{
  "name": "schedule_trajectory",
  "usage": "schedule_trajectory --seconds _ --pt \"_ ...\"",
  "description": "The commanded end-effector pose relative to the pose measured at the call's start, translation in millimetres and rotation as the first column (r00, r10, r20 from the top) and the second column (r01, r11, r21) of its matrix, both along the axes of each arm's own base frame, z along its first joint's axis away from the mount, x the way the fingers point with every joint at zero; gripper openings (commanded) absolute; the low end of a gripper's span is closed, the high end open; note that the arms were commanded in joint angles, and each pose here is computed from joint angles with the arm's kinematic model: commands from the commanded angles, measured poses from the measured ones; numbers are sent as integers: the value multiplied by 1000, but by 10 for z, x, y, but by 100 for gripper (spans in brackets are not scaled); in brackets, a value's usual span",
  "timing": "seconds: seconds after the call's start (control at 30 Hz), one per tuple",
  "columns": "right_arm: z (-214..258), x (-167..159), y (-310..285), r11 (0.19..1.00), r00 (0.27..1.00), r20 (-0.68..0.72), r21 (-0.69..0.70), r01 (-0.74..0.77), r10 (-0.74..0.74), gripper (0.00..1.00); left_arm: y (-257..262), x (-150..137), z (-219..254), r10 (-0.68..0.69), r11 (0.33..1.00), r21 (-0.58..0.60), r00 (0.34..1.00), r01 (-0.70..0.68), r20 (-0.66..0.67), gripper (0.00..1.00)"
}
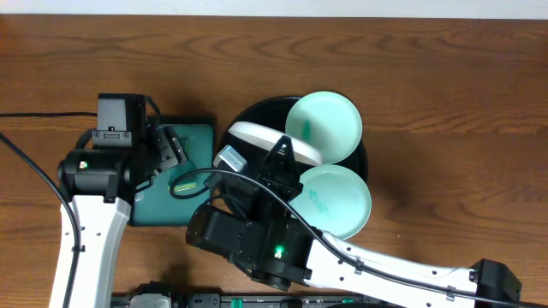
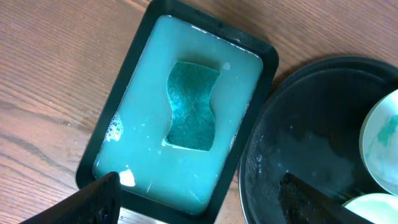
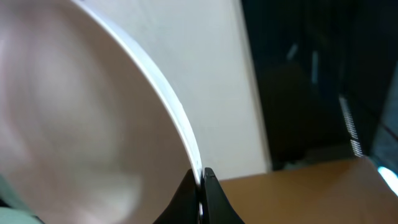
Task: Clean dirty plates on tray and stack at the side
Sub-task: 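Grasp the white plate rim with the right gripper and lift it, then carry the white plate right and set it on the table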
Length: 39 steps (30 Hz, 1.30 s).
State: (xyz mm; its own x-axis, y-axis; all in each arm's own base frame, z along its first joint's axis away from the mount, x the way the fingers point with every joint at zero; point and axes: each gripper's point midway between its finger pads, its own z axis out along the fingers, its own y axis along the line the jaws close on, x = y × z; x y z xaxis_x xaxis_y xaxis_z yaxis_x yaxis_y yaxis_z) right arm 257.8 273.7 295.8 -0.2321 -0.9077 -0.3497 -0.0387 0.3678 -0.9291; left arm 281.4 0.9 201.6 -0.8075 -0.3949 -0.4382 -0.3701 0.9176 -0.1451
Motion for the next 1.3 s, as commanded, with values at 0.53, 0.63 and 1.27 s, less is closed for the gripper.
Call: schedule_trajectory --seconds 0.53,0.63,1.27 --pt "-973 301 1 763 841 -525 594 254 128 1 4 -10 26 8 1000 -2 1000 -8 2 81" --pt "-1082 526 -181 639 791 -599 659 397 126 1 4 -8 27 8 1000 -2 1000 -8 3 81" --pt "-1134 1468 -2718 -217 693 -709 662 717 129 1 4 -16 23 8 1000 -1 1000 -8 -1 81"
